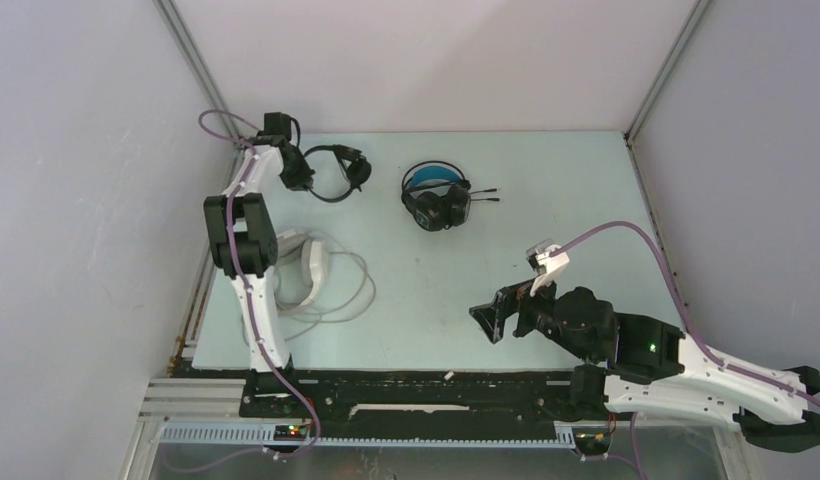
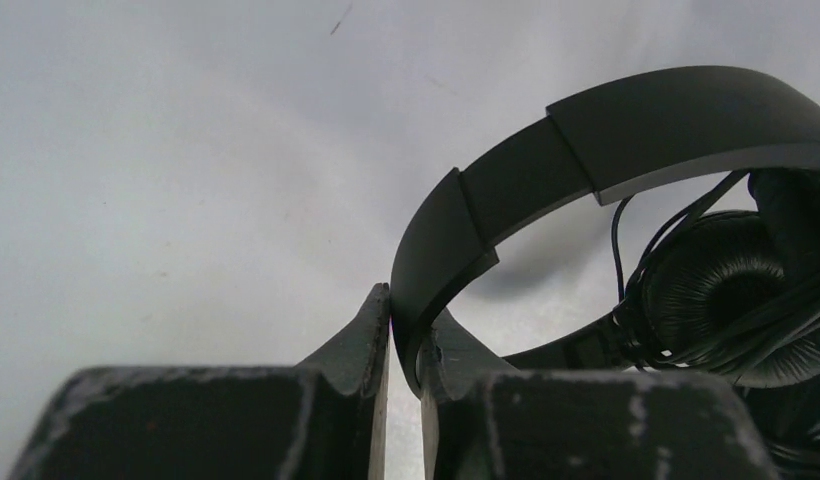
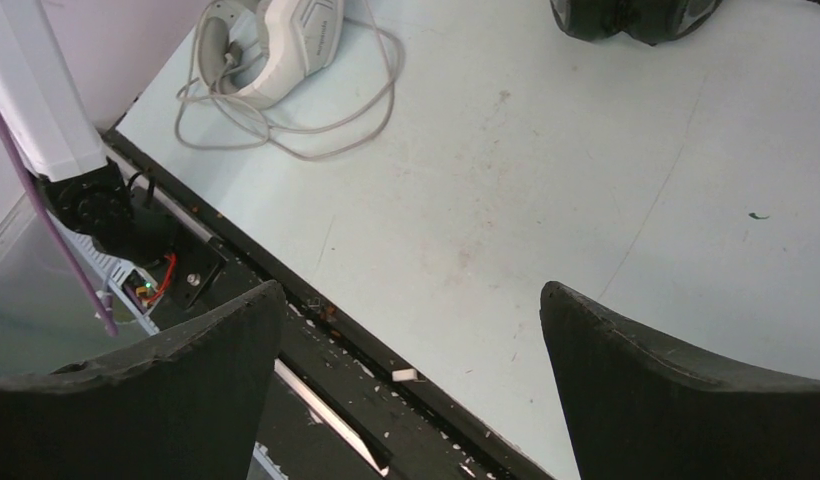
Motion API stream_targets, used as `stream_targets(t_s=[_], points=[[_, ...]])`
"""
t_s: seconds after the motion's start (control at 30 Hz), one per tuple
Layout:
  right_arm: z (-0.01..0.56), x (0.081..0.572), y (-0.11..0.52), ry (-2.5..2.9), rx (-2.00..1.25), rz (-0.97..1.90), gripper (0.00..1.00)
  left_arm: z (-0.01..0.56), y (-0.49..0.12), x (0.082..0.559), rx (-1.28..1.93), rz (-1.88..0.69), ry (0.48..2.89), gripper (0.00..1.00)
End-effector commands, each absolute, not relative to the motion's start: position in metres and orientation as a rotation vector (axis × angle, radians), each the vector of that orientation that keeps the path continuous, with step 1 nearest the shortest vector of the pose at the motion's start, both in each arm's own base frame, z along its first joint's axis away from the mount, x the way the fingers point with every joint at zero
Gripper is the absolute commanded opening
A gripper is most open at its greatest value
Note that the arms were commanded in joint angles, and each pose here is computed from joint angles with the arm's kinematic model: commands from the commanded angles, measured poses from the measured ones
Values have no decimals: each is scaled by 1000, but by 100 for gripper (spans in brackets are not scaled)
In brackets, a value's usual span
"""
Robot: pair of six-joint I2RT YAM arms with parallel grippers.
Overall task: Wrap the headphones
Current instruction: Place the headphones at the center of the board.
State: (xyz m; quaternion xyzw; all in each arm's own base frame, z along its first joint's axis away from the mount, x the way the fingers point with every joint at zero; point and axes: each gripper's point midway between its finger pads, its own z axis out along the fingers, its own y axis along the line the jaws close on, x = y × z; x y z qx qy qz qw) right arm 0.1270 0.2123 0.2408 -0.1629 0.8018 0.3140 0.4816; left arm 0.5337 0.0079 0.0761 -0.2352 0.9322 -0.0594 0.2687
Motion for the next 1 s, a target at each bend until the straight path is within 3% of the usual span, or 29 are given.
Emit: stream_targets(t_s=[0.0,0.4,0.67,0.8,0.97], points=[[259,136,206,1919,-338,742,99,103,6,559,-657,-264,2428,16],[260,134,208,1903,-391,732,100,101,12,559,-682,-262,2453,34],[268,132,199,1879,-369,762,100,152,11,554,-662,-273,2393,49],[258,146,190,1870,-400,606,100,177,11,541,-636,-270,2389,56],[258,163,186,1859,-345,534,100,213,11,504,-542,-223,2428,84]])
